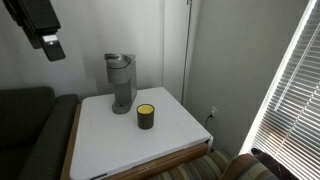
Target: Close the coffeemaker
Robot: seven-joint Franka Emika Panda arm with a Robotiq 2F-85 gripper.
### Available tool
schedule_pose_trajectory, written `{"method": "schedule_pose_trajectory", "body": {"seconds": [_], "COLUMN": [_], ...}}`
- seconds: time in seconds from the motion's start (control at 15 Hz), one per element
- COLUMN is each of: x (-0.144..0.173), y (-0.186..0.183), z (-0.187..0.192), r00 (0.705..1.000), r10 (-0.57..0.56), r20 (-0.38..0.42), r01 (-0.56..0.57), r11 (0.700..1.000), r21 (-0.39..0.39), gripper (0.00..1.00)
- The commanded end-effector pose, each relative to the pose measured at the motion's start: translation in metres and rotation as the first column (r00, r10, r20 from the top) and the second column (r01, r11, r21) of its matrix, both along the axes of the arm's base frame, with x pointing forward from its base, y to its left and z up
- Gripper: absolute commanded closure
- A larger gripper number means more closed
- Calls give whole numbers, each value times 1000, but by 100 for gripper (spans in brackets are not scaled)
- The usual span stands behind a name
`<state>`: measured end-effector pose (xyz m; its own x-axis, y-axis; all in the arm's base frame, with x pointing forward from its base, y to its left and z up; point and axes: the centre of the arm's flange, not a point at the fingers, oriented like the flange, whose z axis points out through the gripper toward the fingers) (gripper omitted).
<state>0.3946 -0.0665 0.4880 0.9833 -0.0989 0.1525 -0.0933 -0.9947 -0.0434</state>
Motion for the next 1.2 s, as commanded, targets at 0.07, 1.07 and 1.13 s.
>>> {"method": "schedule_pose_trajectory", "body": {"seconds": [0.07, 1.07, 1.13], "x": [0, 66, 76], "y": [0, 35, 42], "z": [0, 16, 17], "r00": [1000, 983, 977], "r10": [0, 182, 211], "r20": [0, 18, 11], "r01": [0, -181, -210], "r11": [1000, 982, 975], "r21": [0, -60, -67], "gripper": [0, 0, 0]}}
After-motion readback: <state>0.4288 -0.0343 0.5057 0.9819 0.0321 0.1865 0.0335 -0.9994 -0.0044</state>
